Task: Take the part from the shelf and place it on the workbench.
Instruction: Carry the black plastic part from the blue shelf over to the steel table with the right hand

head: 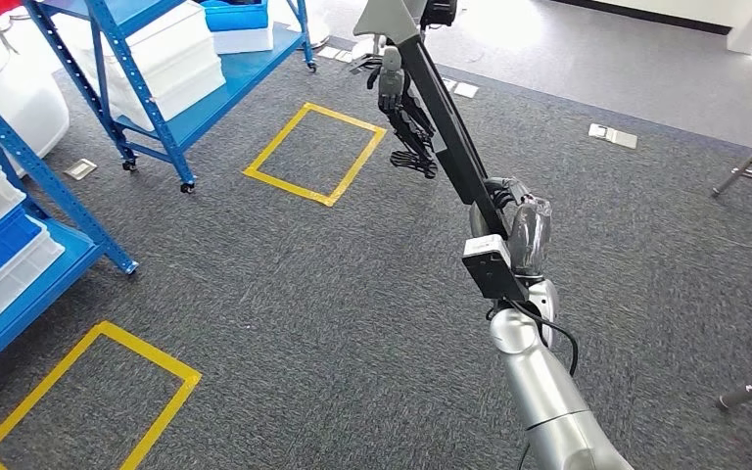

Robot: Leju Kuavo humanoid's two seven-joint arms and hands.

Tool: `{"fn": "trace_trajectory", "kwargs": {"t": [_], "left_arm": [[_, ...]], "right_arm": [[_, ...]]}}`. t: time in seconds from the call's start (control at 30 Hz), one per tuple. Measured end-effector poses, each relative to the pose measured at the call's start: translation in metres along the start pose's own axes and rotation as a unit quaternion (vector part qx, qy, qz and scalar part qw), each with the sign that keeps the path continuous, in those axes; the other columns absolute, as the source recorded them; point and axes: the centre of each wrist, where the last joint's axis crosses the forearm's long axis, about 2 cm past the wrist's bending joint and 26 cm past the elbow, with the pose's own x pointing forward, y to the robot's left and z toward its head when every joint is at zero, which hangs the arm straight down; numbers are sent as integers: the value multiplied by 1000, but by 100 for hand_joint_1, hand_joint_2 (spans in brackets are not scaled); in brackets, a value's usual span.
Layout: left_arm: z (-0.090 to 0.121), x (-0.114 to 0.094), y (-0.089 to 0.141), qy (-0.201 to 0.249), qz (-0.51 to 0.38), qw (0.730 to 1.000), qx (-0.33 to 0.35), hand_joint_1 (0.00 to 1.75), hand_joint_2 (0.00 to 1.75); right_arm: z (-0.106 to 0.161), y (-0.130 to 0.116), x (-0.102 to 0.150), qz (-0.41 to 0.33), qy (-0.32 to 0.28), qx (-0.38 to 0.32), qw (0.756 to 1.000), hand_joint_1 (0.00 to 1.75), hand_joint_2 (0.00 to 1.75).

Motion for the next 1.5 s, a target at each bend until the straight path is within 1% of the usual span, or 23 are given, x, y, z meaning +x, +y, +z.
{"fn": "trace_trajectory", "kwargs": {"t": [0.17, 0.3, 0.43, 0.53, 0.6, 0.67, 0.73, 0.8, 0.9, 1.03, 1.1, 1.2, 1.3, 1.37, 1.5], "left_arm": [[0, 0, 0, 0, 0, 1000, 0, 0, 175], [0, 0, 0, 2, -1, 1000, 0, 0, 175], [4, -9, -1, 19, 10, 1000, 8, 0, 175], [9, -16, -7, 52, 22, 998, 23, 0, 175], [14, -26, -10, 79, 1, 997, 24, 0, 175], [18, -32, -11, 90, -22, 996, 20, 0, 175], [18, -33, -10, 85, -32, 996, 17, 0, 175], [17, -32, -9, 75, -43, 996, 13, 0, 175], [17, -32, -7, 62, -53, 997, 7, 0, 175], [17, -34, -5, 59, -59, 996, -2, 0, 175], [16, -34, -6, 59, -59, 996, -6, 0, 175], [15, -33, -5, 58, -62, 996, -9, 0, 175], [14, -31, -5, 57, -69, 996, -15, 0, 175], [13, -29, -6, 56, -74, 995, -19, 0, 175], [14, -32, -5, 62, -80, 995, -24, 0, 175]], "right_arm": [[0, 0, 0, 0, 0, 0, 1000, 175, 175], [5, -4, -1, 3, 4, -3, 1000, 175, 175], [24, -28, -4, 16, 20, -27, 999, 175, 175], [29, -44, -6, -4, 32, -29, 999, 175, 175], [34, -63, -3, 14, 18, -30, 999, 175, 175], [31, -80, 2, 48, -1, -32, 998, 175, 175], [21, -92, 5, 81, -14, -34, 996, 175, 175], [10, -110, 6, 127, -23, -36, 991, 175, 175], [-9, -148, 6, 188, -35, -46, 980, 175, 175], [-35, -204, 4, 238, -48, -52, 969, 175, 175], [-46, -224, 7, 257, -61, -59, 963, 175, 175], [-56, -237, 12, 274, -81, -68, 956, 175, 175], [-60, -247, 15, 293, -93, -70, 949, 175, 175], [-62, -258, 19, 304, -101, -76, 944, 175, 175], [-53, -278, 29, 313, -117, -85, 939, 175, 175]]}}
